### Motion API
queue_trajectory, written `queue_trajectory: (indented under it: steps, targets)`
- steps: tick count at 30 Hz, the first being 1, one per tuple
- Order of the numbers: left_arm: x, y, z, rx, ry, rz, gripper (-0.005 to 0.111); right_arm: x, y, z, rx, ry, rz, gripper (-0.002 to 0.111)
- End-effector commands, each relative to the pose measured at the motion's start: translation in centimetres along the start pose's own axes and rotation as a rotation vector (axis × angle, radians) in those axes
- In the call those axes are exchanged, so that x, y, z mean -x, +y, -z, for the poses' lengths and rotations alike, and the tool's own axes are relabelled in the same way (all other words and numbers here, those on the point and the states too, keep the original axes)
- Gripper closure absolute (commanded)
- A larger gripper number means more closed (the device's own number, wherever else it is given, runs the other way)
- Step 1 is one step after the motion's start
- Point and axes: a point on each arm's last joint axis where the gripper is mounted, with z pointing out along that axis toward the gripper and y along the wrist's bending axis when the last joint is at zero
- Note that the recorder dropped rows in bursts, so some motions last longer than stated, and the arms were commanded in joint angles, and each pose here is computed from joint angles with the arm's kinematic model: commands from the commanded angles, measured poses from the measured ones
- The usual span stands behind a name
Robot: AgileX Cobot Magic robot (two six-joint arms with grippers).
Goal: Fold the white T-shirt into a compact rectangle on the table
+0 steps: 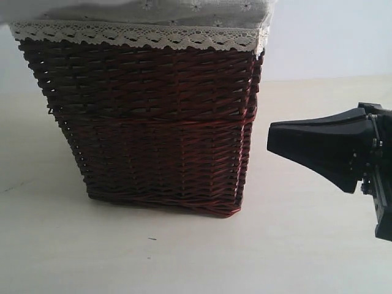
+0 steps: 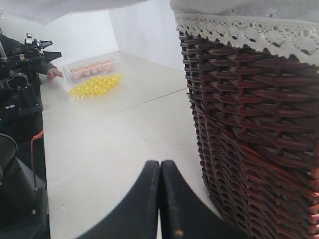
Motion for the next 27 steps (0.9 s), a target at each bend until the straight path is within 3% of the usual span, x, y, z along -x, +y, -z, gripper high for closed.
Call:
queue_trajectory:
  steps: [1,7,17,23,27]
  targets:
    - [-3.5,0.5,-0.2,-0.056,0.184,0.059,0.107,0.2,0.0,0.0,0.009,-0.006,0.018,0.108]
    - [-8.6,1.6,0.2,-0.085,0.329,0.187,0.107,0.2,0.0,0.0,0.009,-0.006,0.018,0.108]
    - [-18.7,3.1,2.8,-0.032,0.551,0.374,0.107,0.2,0.0,0.0,0.009,-0.006,0.018,0.108]
    - [-20.9,2.2,4.5,-0.038,0.612,0.42,0.107,0.2,0.0,0.0,0.009,-0.006,0.018,0.108]
    - [-21.8,0.3,6.0,-0.153,0.672,0.491,0.107,0.2,0.0,0.0,0.009,-0.006,0.018,0.108]
